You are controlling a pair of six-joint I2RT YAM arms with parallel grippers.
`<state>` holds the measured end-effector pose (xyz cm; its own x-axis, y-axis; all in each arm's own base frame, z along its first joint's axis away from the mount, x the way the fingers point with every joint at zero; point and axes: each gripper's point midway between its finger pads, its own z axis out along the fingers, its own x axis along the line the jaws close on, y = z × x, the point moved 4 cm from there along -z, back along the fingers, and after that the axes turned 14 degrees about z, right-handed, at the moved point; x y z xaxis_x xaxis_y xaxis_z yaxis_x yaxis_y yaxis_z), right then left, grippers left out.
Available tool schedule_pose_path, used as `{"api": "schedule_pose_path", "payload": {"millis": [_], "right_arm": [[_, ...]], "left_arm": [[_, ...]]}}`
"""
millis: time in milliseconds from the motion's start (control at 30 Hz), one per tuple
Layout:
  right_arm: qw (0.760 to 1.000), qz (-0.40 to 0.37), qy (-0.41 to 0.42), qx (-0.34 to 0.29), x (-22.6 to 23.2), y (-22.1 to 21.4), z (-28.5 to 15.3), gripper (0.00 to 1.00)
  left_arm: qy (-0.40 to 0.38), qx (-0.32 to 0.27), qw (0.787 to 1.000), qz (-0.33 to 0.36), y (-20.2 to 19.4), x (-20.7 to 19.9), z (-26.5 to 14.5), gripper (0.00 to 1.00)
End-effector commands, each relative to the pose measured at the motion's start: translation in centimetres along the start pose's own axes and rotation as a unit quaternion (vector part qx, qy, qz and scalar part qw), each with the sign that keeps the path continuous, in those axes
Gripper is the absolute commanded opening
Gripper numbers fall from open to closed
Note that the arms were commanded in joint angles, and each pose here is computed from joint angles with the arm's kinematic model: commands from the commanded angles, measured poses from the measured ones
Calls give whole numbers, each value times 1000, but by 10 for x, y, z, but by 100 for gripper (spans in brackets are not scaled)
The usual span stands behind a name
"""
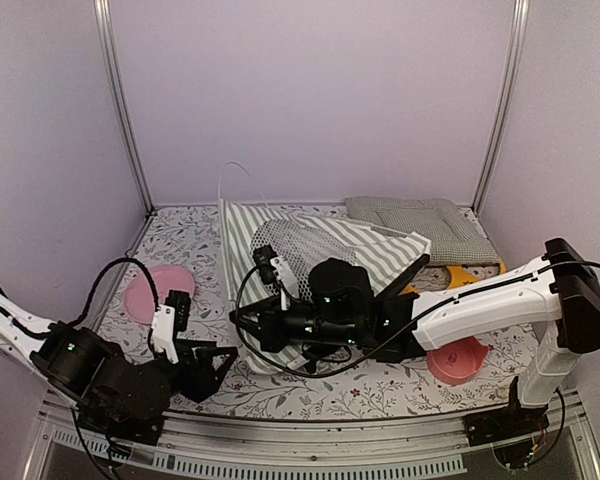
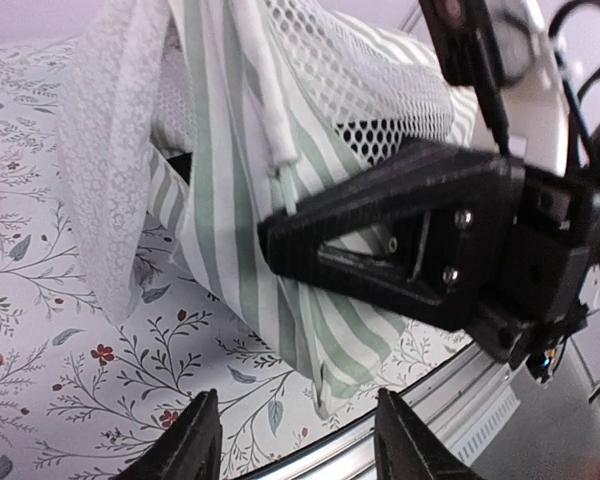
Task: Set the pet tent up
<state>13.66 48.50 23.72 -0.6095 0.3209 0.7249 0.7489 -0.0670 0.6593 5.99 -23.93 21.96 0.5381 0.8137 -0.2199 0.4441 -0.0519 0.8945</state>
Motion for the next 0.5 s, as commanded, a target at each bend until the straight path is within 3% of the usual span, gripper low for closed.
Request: {"api": "schedule_pose_path", "payload": {"millis": [0, 200, 467], "right_arm": [[999, -33, -8, -11, 5, 9, -7, 0], [999, -42, -8, 0, 5, 6, -4, 0], [999, -47, -9, 8, 6, 5, -3, 0]], "left_arm": [[43, -21, 999, -25, 34, 19, -16, 58], [97, -22, 993, -67, 87, 46, -21, 69], [110, -9, 993, -45, 163, 72, 10, 69]]}}
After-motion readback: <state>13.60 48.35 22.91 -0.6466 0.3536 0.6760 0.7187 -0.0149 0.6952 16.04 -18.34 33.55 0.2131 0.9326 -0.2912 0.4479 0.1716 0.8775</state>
